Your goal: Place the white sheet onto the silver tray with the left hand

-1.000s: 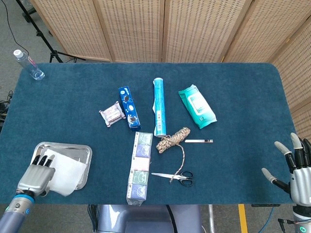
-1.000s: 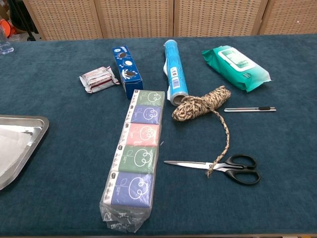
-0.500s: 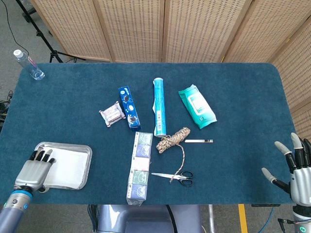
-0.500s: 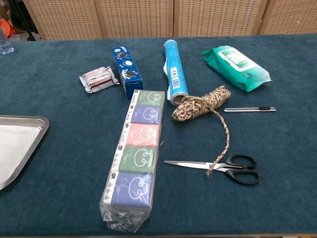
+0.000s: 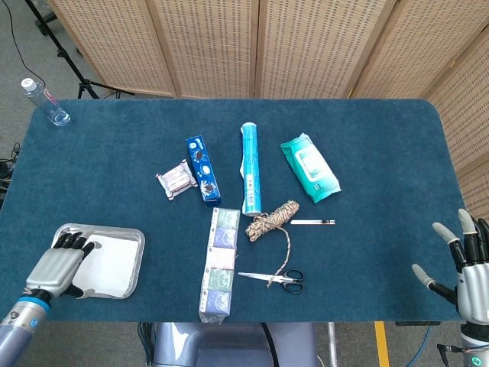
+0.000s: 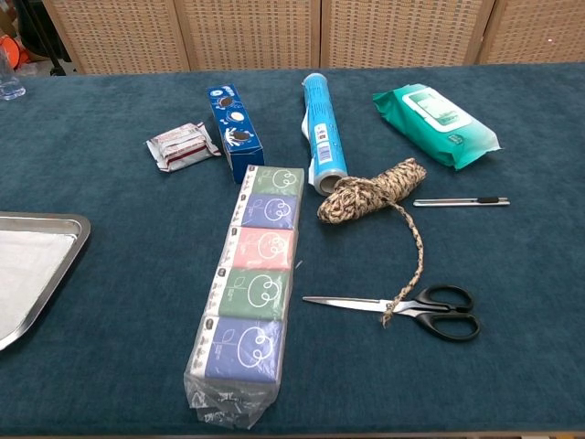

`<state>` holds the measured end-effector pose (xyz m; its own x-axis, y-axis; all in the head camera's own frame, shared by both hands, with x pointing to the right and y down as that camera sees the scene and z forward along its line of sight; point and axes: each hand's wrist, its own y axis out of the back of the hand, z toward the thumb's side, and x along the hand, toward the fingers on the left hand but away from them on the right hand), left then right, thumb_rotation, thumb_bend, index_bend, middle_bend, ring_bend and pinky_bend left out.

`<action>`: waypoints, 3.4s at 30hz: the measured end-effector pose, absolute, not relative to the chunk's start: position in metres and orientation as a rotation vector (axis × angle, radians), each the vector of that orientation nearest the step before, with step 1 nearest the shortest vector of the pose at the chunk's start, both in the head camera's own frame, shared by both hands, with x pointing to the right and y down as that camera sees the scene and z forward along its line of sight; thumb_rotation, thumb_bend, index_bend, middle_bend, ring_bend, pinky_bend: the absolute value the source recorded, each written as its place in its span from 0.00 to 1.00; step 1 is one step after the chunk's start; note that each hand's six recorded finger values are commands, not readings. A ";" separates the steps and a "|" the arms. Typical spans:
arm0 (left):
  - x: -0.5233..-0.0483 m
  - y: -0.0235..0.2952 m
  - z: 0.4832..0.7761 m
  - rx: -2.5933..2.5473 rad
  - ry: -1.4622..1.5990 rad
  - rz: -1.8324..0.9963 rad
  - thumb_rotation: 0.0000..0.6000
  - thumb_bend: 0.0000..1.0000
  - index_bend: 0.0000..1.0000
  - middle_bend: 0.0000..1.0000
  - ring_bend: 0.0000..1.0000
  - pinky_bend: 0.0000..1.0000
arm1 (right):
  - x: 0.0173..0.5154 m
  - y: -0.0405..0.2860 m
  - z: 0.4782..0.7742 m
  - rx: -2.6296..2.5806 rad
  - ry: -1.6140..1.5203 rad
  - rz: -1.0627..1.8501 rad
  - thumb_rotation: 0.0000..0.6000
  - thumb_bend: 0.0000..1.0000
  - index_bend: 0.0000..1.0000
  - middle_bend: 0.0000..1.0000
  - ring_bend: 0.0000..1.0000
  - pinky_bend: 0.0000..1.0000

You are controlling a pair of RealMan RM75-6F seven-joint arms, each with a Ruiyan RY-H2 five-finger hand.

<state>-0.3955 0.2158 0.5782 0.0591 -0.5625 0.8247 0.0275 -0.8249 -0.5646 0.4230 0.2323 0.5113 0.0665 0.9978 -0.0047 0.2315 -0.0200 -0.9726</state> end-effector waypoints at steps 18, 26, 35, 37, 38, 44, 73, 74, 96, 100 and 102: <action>-0.397 0.240 0.572 -2.137 0.398 -1.909 0.84 0.12 0.17 0.00 0.00 0.00 | 0.422 0.233 0.511 -1.421 -1.322 1.044 1.00 0.05 0.21 0.00 0.00 0.00; -0.404 0.245 0.574 -2.140 0.380 -1.952 0.85 0.12 0.17 0.00 0.00 0.00 | 0.422 0.233 0.513 -1.423 -1.321 1.052 1.00 0.05 0.21 0.00 0.00 0.00; -0.409 0.246 0.573 -2.122 0.365 -1.975 0.84 0.12 0.17 0.00 0.00 0.00 | 0.422 0.233 0.513 -1.425 -1.318 1.053 1.00 0.05 0.21 0.00 0.00 0.00; -0.411 0.247 0.572 -2.115 0.355 -1.985 0.84 0.12 0.17 0.00 0.00 0.00 | 0.422 0.233 0.513 -1.424 -1.318 1.054 1.00 0.05 0.21 0.00 0.00 0.00; -0.412 0.247 0.572 -2.112 0.350 -1.989 0.84 0.12 0.17 0.00 0.00 0.00 | 0.422 0.233 0.514 -1.424 -1.317 1.055 1.00 0.05 0.21 0.00 0.00 0.00; -0.416 0.250 0.573 -2.102 0.326 -2.012 0.84 0.11 0.17 0.00 0.00 0.00 | 0.421 0.233 0.514 -1.426 -1.316 1.052 1.00 0.05 0.21 0.00 0.00 0.00; -0.423 0.261 0.610 -2.107 0.285 -2.101 0.84 0.12 0.17 0.00 0.00 0.00 | 0.422 0.233 0.512 -1.424 -1.325 1.045 1.00 0.05 0.21 0.00 0.00 0.00; -0.423 0.261 0.610 -2.107 0.286 -2.102 0.84 0.12 0.17 0.00 0.00 0.00 | 0.421 0.233 0.512 -1.424 -1.324 1.045 1.00 0.05 0.21 0.00 0.00 0.00; -0.424 0.261 0.620 -2.089 0.303 -2.124 0.84 0.12 0.17 0.00 0.00 0.00 | 0.421 0.234 0.511 -1.424 -1.326 1.039 1.00 0.05 0.21 0.00 0.00 0.00; -0.424 0.260 0.620 -2.086 0.307 -2.118 0.84 0.12 0.17 0.00 0.00 0.00 | 0.421 0.234 0.511 -1.424 -1.325 1.040 1.00 0.05 0.21 0.00 0.00 0.00; -0.423 0.259 0.619 -2.088 0.311 -2.113 0.84 0.12 0.17 0.00 0.00 0.00 | 0.421 0.234 0.511 -1.422 -1.325 1.040 1.00 0.05 0.21 0.00 0.00 0.00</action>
<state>-0.4227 0.2594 0.6194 -0.0169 -0.2538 0.9671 -0.0357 -0.9665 -0.2542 0.4210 0.2338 0.5110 0.0704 0.9975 -0.0001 0.2372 -0.0168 -0.9713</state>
